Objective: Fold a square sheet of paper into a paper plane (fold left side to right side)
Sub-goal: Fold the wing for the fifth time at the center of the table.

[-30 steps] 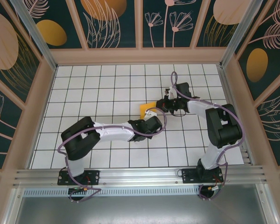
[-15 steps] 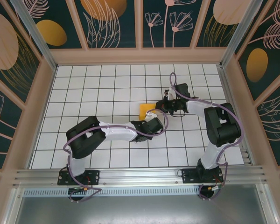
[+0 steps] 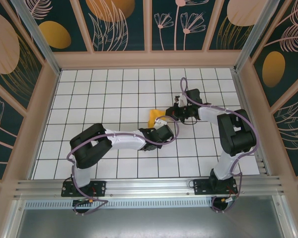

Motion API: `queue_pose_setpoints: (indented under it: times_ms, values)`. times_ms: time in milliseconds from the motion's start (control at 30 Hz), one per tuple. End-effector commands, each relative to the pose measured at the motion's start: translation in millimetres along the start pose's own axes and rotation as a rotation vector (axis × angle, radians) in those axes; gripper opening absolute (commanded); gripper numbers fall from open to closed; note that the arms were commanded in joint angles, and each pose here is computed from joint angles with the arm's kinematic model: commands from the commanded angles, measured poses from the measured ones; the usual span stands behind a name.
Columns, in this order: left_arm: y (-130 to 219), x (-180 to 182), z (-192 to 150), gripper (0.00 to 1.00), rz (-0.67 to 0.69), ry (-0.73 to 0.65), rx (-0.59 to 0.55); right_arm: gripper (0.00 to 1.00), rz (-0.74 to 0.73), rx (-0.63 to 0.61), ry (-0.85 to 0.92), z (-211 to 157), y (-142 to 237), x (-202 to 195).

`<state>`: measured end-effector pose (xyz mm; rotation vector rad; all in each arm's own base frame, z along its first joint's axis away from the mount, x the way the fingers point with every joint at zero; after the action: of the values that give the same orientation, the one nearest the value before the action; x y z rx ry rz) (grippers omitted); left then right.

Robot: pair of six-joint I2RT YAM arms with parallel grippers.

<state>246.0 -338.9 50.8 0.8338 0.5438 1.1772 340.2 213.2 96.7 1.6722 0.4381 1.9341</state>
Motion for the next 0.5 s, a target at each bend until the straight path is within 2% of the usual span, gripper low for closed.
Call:
queue_pose_setpoints:
  times_ms: [0,133,267,467]
  values:
    - [20.0,-5.3,20.8,0.0,-0.032,0.017,-0.05,0.0,-0.001,0.006,0.008,5.2,-1.5,1.6]
    - [25.7,-10.4,24.4,0.0,-0.071,0.019,-0.047,0.12,0.012,-0.013,0.024,9.4,5.0,8.8]
    - [29.6,-19.8,25.5,0.0,-0.14,0.029,-0.03,0.39,-0.001,-0.111,0.056,21.2,31.2,14.6]
    - [32.5,-27.8,30.4,0.0,-0.276,0.064,0.008,0.61,-0.026,-0.249,0.076,22.9,73.5,5.0]
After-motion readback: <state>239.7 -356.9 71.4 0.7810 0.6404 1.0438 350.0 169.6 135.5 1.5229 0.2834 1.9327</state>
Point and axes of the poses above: each hand's point on the last joint's axis, 136 mm out from that joint toward the fingers, its own y axis back along the fingers, its own x axis along the line the jaws close on, z = x × y, the point moved 3 cm from there along y, back along the fingers, and after that the axes turned 5 degrees about y, right-handed, at the moved point
